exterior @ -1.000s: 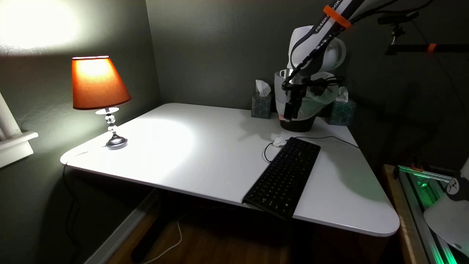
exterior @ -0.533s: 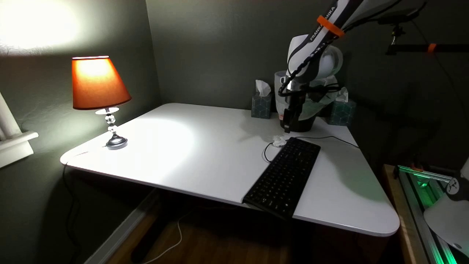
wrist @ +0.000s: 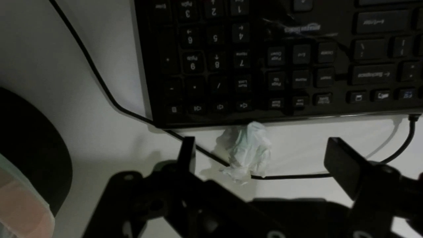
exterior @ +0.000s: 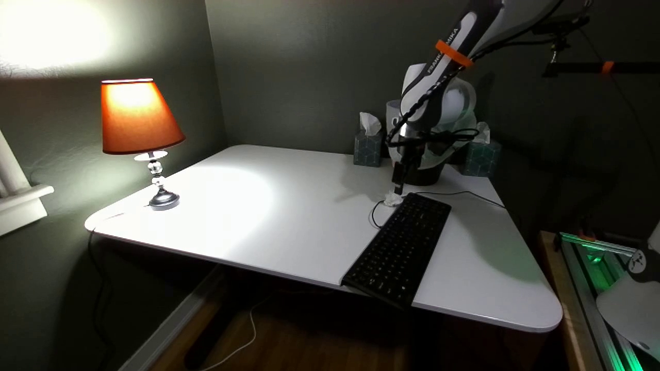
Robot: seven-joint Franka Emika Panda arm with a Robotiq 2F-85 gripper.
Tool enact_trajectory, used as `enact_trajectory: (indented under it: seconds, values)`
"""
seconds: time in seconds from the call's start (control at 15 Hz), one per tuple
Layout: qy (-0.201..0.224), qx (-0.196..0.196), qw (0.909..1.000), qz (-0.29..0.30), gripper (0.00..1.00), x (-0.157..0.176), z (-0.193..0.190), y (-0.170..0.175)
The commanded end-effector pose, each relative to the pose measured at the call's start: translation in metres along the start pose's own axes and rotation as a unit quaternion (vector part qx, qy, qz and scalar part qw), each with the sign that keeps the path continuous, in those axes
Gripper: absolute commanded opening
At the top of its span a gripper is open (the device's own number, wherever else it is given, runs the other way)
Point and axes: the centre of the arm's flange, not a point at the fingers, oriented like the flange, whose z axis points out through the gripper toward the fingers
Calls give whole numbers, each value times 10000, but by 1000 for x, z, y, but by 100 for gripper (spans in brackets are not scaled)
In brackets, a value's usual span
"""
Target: Pick up the white tissue and put it in the black bin
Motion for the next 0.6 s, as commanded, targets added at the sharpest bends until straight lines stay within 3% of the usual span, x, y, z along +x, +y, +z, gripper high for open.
enact_trajectory:
  seconds: [0.0,0.13,0.27,0.53]
  values:
    - [126,78,9999,43,100,9,18,5]
    - [140,114,9998,66,100,13,23,7]
    - [149,128,9998,84,91,16,26,8]
    - [119,153,9998,73,53,21,33,12]
